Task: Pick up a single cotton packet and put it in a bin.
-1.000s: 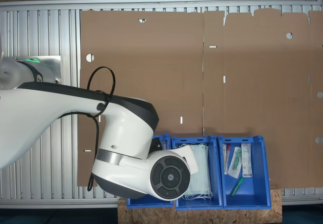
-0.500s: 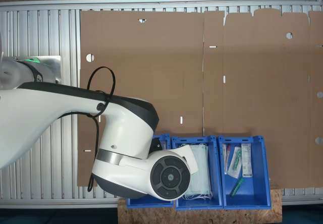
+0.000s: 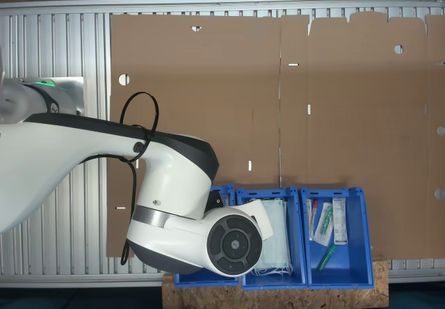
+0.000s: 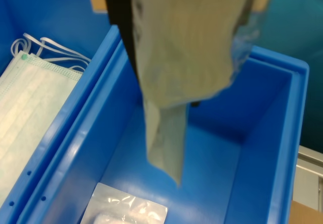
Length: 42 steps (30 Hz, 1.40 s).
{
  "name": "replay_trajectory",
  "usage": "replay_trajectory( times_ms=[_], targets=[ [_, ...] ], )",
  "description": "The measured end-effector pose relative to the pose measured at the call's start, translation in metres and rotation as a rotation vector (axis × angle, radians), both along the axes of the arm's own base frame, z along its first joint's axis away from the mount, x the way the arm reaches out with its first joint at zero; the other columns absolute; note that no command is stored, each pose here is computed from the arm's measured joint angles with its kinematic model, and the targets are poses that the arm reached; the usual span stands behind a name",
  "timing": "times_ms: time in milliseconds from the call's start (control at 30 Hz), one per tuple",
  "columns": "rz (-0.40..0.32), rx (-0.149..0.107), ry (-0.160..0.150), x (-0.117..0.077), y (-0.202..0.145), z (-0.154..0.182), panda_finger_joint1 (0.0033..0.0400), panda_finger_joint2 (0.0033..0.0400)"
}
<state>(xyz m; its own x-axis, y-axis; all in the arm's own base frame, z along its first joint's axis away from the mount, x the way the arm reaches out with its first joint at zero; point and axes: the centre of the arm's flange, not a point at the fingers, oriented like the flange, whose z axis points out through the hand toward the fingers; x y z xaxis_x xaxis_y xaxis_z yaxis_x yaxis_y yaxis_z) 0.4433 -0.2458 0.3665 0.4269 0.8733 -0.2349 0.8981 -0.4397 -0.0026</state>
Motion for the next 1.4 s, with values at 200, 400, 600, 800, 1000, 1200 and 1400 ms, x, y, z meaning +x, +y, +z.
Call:
replay_trajectory(
  times_ms=[200,400,600,800,1000,1200,1400],
  targets=[
    [0.005,0.001,0.001,0.0,0.0,0.0,0.0057,0.0057],
    [0.007,0.001,0.001,0.0,0.0,0.0,0.0057,0.0057],
    [0.008,0.001,0.002,0.0,0.0,0.0,0.0131,0.0131],
    [0.009,0.001,0.002,0.0,0.0,0.0,0.0131,0.0131],
    [0.009,0.001,0.002,0.0,0.0,0.0,0.0377,0.0377],
    [0.01,0.001,0.002,0.0,0.0,0.0,0.0394,0.0394],
    [0.01,0.001,0.002,0.0,0.0,0.0,0.0398,0.0398]
  ],
)
